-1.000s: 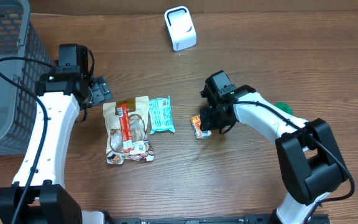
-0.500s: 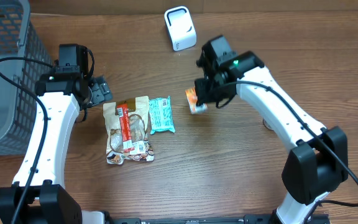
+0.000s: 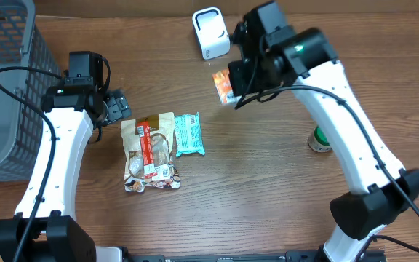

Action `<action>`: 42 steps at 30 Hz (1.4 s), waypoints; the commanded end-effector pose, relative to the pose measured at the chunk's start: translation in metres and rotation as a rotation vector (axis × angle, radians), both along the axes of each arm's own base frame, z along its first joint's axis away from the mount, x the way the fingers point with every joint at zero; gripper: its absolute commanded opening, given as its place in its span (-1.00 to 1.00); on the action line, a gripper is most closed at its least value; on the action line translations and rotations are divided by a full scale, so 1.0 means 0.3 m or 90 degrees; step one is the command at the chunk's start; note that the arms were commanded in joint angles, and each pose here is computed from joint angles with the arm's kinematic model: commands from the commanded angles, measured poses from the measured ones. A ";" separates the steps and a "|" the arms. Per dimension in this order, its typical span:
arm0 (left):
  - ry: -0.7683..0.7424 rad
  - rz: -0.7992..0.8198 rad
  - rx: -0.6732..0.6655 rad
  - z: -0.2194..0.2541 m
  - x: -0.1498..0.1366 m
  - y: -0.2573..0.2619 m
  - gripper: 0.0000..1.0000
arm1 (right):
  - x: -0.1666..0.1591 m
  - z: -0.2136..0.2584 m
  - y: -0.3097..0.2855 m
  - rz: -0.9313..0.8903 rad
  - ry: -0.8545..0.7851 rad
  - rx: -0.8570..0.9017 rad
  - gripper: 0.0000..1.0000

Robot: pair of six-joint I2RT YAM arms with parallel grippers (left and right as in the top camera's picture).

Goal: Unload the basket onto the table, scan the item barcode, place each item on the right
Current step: 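Carry the orange box to the white scanner and hold it there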

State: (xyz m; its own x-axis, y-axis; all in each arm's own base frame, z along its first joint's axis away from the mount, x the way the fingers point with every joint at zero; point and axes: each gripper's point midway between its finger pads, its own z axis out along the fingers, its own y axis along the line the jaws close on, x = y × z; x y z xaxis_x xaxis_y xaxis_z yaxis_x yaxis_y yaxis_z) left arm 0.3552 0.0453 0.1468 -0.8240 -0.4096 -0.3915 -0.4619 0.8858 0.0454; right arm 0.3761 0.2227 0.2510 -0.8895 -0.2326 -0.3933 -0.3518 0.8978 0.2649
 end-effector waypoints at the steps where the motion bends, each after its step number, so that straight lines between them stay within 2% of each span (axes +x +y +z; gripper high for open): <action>1: -0.007 -0.010 0.008 0.016 0.016 0.005 1.00 | -0.016 0.100 -0.031 0.049 -0.055 -0.023 -0.93; 3: -0.007 -0.010 0.008 0.016 0.016 0.005 1.00 | -0.003 0.091 -0.073 0.082 -0.085 -0.087 -0.93; 6: -0.007 -0.010 0.008 0.016 0.016 0.005 0.99 | 0.079 0.094 -0.102 0.108 -0.164 -0.155 -0.93; 13: -0.007 -0.010 0.008 0.016 0.016 0.005 1.00 | 0.329 0.203 -0.074 0.122 -0.404 -0.225 -0.93; 19: -0.007 -0.010 0.008 0.016 0.016 0.005 1.00 | 0.484 0.210 0.001 0.178 -0.527 -0.259 -0.93; 26: -0.007 -0.010 0.008 0.016 0.016 0.005 1.00 | 0.684 0.059 0.044 0.176 -0.589 -0.333 -0.93; 33: -0.007 -0.010 0.008 0.016 0.016 0.005 1.00 | 0.840 -0.121 0.085 0.132 -0.638 -0.353 -0.93; 42: -0.007 -0.010 0.008 0.016 0.016 0.005 1.00 | 0.906 -0.300 0.112 0.199 -0.670 -0.482 -0.92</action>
State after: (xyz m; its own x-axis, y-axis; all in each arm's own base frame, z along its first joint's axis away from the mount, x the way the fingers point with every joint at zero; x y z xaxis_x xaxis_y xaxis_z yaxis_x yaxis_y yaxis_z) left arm 0.3551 0.0453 0.1467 -0.8242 -0.4097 -0.3910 -0.4618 0.8858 0.0452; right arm 0.6467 0.2567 0.1722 -0.1149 -0.7720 -0.6252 -0.3171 0.6249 -0.7134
